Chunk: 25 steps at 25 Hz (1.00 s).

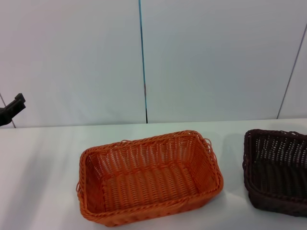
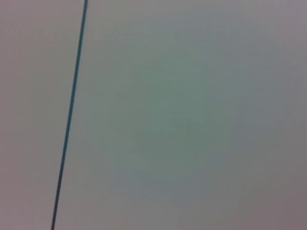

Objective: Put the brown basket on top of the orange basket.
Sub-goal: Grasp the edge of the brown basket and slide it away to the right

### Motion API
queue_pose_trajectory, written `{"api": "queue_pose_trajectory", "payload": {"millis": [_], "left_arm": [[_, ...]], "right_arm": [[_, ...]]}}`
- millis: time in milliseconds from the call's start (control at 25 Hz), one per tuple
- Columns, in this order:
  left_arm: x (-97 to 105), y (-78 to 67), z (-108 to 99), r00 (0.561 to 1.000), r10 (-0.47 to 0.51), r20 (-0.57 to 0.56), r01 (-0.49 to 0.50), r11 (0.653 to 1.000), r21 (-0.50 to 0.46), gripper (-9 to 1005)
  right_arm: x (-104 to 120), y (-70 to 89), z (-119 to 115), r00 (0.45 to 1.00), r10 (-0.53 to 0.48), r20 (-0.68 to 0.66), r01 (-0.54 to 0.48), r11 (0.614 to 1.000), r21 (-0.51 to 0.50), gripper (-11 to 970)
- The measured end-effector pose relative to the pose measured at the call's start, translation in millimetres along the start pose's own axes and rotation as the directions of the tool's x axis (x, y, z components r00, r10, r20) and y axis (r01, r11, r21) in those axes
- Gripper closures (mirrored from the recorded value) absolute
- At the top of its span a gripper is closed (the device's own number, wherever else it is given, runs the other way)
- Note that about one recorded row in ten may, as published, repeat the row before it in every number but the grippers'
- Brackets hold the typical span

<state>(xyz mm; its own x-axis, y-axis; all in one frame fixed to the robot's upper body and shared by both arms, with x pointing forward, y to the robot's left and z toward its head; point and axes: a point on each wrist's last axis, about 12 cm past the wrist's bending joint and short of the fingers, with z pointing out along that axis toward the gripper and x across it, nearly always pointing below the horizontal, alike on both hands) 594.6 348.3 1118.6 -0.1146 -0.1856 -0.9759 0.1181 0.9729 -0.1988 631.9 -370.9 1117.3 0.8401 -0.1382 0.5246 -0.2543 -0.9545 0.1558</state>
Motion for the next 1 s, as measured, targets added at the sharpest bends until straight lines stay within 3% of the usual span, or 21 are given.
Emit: {"api": "queue_pose_trajectory", "payload": {"millis": [520,1000], "left_arm": [[0.3,2.0,-1.4,1.000,-0.004,0.000,0.004,1.000,-0.007,61],[2.5,3.3,-3.6,1.000,-0.007,-0.004,0.007,1.000,-0.012,61]], "right_arm": [[-2.0,-2.3,1.5,1.000,0.007,-0.002,-0.007,1.000,0.009,644],[-6.5,3.9,1.1,1.000,0.022,0.002,-0.022,1.000,0.006,659]]}}
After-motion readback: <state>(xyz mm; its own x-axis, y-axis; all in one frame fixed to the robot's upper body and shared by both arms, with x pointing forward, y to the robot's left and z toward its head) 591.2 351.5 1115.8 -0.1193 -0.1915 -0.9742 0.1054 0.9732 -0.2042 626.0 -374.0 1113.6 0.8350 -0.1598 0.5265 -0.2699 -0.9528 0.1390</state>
